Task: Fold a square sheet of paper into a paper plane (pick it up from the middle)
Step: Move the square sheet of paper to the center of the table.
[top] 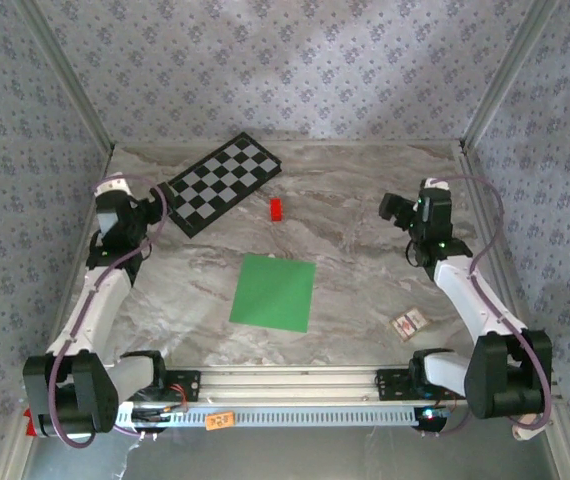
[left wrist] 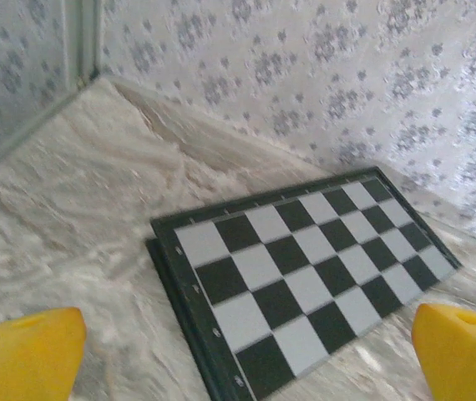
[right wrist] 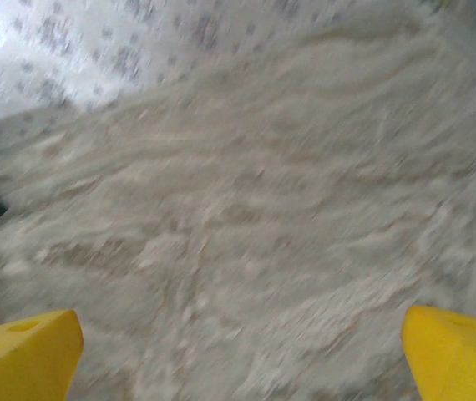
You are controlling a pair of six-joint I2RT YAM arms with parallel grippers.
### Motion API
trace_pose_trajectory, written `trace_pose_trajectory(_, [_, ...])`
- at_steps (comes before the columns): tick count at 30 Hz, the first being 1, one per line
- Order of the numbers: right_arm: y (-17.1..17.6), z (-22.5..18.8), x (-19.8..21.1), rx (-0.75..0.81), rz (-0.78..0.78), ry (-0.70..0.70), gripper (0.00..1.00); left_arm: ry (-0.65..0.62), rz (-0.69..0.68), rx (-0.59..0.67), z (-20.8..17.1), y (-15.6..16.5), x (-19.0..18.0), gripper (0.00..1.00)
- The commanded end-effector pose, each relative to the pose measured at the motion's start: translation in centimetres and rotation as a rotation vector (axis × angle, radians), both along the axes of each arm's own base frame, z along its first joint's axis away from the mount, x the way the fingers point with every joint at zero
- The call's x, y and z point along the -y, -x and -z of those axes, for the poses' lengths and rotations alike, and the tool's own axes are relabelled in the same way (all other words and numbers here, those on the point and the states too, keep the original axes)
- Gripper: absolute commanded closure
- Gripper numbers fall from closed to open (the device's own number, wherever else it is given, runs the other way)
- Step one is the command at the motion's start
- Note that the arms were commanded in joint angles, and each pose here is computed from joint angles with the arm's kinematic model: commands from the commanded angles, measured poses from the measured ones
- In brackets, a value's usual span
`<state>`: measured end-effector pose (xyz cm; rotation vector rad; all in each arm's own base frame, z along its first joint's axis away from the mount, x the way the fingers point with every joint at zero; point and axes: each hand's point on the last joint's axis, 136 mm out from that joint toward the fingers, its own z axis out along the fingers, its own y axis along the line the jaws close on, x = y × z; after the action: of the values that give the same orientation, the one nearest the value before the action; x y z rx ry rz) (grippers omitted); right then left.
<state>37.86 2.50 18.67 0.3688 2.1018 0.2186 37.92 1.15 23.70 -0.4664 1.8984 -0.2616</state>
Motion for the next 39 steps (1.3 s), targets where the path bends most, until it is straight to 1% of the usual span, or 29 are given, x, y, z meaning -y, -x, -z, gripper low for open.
trace_pose_trajectory(1, [2.3, 3.0, -5.3, -0.209, -0.123, -0.201, 0.00, 0.164, 0.076, -0.144, 2.1, 1.2, 2.2, 0.00])
trace_pose_trajectory(3, [2.6, 3.7, -8.6, -0.252, -0.210, -0.239, 0.00, 0.208, 0.146, -0.161, 2.3, 1.0, 3.6, 0.00])
trace_pose_trajectory(5, [3.3, 4.7, -12.6, -0.317, -0.333, -0.279, 0.00, 0.249, 0.179, -0.196, 3.1, 0.9, 4.4, 0.00])
trace_pose_trajectory(7, [4.0, 5.6, -16.0, -0.375, -0.420, -0.294, 0.01, 0.272, 0.199, -0.231, 4.0, 0.8, 5.0, 0.00])
trace_pose_trajectory(9, [5.1, 6.8, -19.4, -0.441, -0.502, -0.285, 0.03, 0.284, 0.205, -0.267, 4.9, 0.9, 5.3, 0.00])
trace_pose_trajectory(11, [6.2, 8.0, -22.7, -0.500, -0.582, -0.280, 0.07, 0.288, 0.210, -0.298, 5.9, 1.1, 5.6, 0.00])
trace_pose_trajectory(14, [7.3, 9.6, -26.2, -0.563, -0.657, -0.263, 0.13, 0.291, 0.218, -0.327, 7.0, 1.4, 6.2, 0.00])
trace_pose_trajectory(17, [8.2, 11.4, -28.5, -0.621, -0.704, -0.242, 0.17, 0.290, 0.218, -0.350, 7.7, 1.7, 6.4, 0.00])
trace_pose_trajectory(22, [8.9, 14.2, -29.9, -0.700, -0.717, -0.215, 0.19, 0.285, 0.225, -0.378, 8.6, 1.9, 6.8, 0.00])
trace_pose_trajectory(28, [8.7, 16.6, -29.2, -0.747, -0.670, -0.175, 0.19, 0.283, 0.243, -0.412, 9.4, 1.8, 7.6, 0.00])
trace_pose_trajectory(30, [8.3, 17.5, -28.5, -0.759, -0.638, -0.149, 0.18, 0.282, 0.248, -0.427, 9.6, 1.8, 7.9, 0.00])
trace_pose_trajectory(33, [7.6, 18.7, -27.1, -0.796, -0.546, -0.141, 0.18, 0.282, 0.261, -0.460, 10.2, 1.8, 8.6, 0.00])
trace_pose_trajectory(37, [6.5, 20.0, -25.7, -0.818, -0.453, -0.160, 0.19, 0.275, 0.275, -0.517, 11.2, 2.2, 9.6, 0.00])
trace_pose_trajectory(39, [4.8, 19.2, -26.1, -0.787, -0.437, -0.191, 0.19, 0.270, 0.284, -0.550, 11.8, 2.4, 10.3, 0.00])
